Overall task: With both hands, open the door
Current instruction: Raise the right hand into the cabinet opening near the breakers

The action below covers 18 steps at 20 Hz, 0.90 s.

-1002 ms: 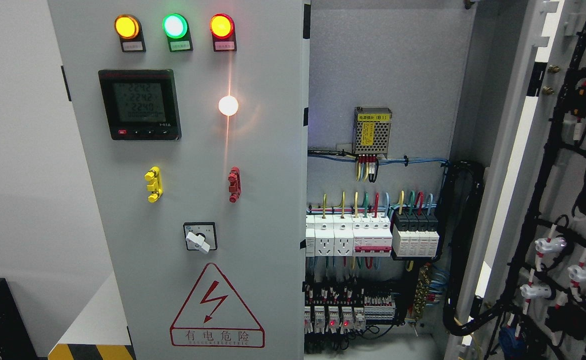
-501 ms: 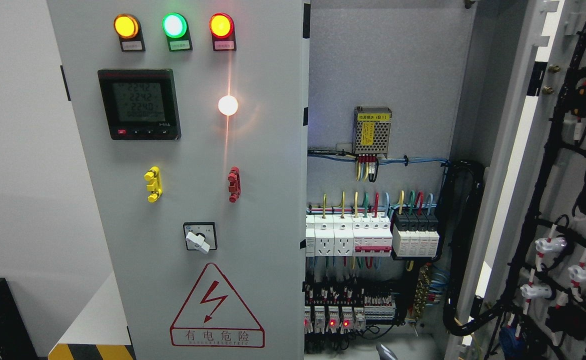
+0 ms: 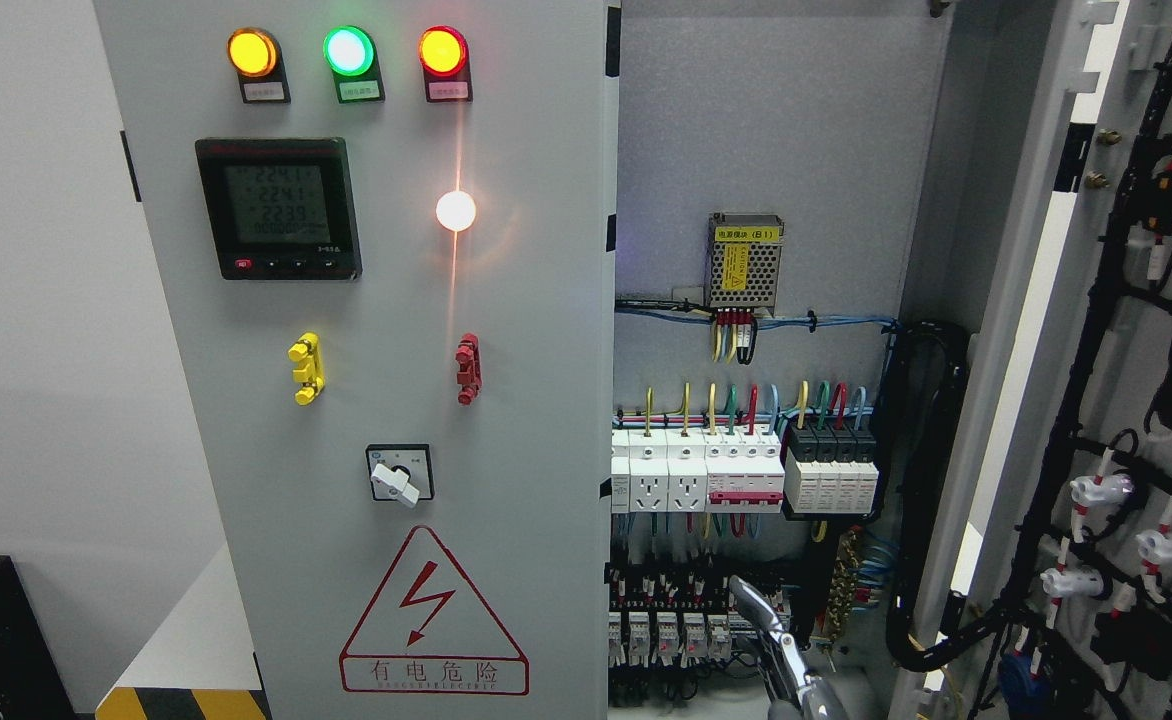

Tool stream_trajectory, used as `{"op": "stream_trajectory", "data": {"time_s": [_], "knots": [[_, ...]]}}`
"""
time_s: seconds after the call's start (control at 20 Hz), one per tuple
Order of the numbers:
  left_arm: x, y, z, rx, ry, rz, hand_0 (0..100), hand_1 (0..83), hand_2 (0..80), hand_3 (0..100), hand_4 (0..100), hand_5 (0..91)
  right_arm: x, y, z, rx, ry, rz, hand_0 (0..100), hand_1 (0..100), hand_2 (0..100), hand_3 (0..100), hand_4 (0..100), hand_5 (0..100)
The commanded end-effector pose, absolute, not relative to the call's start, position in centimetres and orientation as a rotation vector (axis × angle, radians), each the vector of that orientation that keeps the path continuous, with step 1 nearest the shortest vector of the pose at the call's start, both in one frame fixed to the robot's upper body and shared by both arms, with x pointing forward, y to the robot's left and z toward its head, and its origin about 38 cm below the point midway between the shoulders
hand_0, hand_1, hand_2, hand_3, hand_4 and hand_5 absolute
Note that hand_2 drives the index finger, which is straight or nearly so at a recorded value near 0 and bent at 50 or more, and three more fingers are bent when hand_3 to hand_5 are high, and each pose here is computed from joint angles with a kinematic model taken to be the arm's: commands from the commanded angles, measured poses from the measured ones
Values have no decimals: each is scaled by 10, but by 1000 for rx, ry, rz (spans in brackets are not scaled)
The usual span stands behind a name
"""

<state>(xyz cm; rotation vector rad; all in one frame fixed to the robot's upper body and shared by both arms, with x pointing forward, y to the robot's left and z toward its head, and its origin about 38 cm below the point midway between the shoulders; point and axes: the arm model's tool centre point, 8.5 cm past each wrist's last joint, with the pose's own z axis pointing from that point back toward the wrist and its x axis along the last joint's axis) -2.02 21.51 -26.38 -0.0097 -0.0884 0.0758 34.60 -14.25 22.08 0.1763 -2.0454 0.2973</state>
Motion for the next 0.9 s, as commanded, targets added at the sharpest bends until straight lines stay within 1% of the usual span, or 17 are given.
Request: {"op": "stream_trajectory", "data": {"time_s": [0.0, 0.2, 0.35, 0.5, 0.85], "knots": [[-14, 209, -264, -21, -106, 76, 0, 0, 0, 0, 0, 0, 373, -120, 265, 231, -2107, 250, 0, 0, 0, 0, 0, 0], [-14, 210, -264, -19, -108, 76, 0, 0, 0, 0, 0, 0, 393, -114, 274, 230, -2102, 263, 0, 0, 0, 0, 0, 0], [-14, 209, -264, -21, -108, 76, 0, 0, 0, 0, 0, 0, 407, -113, 277, 295, -2077, 235, 0, 0, 0, 0, 0, 0], [-14, 209, -264, -21, -108, 76, 0, 0, 0, 0, 0, 0, 420, -116, 278, 299, -2064, 221, 0, 0, 0, 0, 0, 0], [-14, 209, -264, -21, -108, 76, 0, 0, 0, 0, 0, 0, 446, -112, 287, 282, -2051, 248, 0, 0, 0, 0, 0, 0]]}}
